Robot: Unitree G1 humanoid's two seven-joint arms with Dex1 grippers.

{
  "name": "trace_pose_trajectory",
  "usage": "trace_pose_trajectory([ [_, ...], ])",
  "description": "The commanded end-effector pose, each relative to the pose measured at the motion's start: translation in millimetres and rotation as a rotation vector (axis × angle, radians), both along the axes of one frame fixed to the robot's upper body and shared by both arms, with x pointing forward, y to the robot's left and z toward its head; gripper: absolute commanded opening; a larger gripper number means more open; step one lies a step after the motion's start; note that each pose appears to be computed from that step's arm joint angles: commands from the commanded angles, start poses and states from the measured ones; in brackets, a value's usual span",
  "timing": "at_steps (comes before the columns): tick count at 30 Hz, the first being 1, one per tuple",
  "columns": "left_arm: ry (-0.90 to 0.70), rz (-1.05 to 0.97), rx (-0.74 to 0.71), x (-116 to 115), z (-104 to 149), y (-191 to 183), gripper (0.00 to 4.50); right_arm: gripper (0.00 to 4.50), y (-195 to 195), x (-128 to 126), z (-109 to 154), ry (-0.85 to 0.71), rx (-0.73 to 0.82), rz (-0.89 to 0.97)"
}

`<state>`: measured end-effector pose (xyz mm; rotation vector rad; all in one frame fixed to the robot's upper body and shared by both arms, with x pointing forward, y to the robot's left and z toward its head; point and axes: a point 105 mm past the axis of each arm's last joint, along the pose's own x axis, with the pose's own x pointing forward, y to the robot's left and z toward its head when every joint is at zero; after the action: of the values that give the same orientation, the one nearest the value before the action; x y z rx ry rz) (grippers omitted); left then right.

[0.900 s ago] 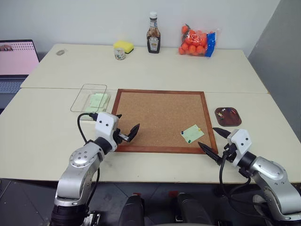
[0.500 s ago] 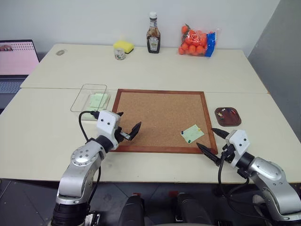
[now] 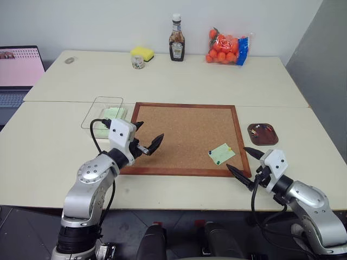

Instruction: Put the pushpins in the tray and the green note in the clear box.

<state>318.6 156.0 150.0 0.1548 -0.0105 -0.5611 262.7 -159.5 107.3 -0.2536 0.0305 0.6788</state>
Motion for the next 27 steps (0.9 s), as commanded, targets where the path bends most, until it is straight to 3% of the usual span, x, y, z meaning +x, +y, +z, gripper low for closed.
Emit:
trace_pose_trajectory([
  [1,-0.058,-0.067,0.047,1.9,14.9,-6.8,4.5,4.47,5.9,-1.4,19.9,-0.08,0.008,0.012],
  [3,-0.067,-0.086,0.072,9.7,18.8,-10.3,4.5,4.47,7.3,-3.1,22.9,-0.085,0.01,0.01],
  [6,-0.083,-0.102,0.091,19.7,24.9,-14.5,4.07,4.5,9.2,-6.0,27.7,-0.092,0.015,0.008],
  [11,-0.098,-0.167,0.121,36.3,30.7,-30.7,2.95,4.5,15.1,-9.7,38.3,-0.111,0.02,-0.001],
  [22,-0.04,-0.222,0.169,59.3,1.6,-54.1,0.74,4.5,9.1,-9.2,38.1,-0.078,0.013,-0.067],
  [27,0.011,-0.169,0.188,61.0,-18.5,-55.5,0.14,4.5,-1.2,5.6,32.6,-0.021,0.028,-0.136],
])
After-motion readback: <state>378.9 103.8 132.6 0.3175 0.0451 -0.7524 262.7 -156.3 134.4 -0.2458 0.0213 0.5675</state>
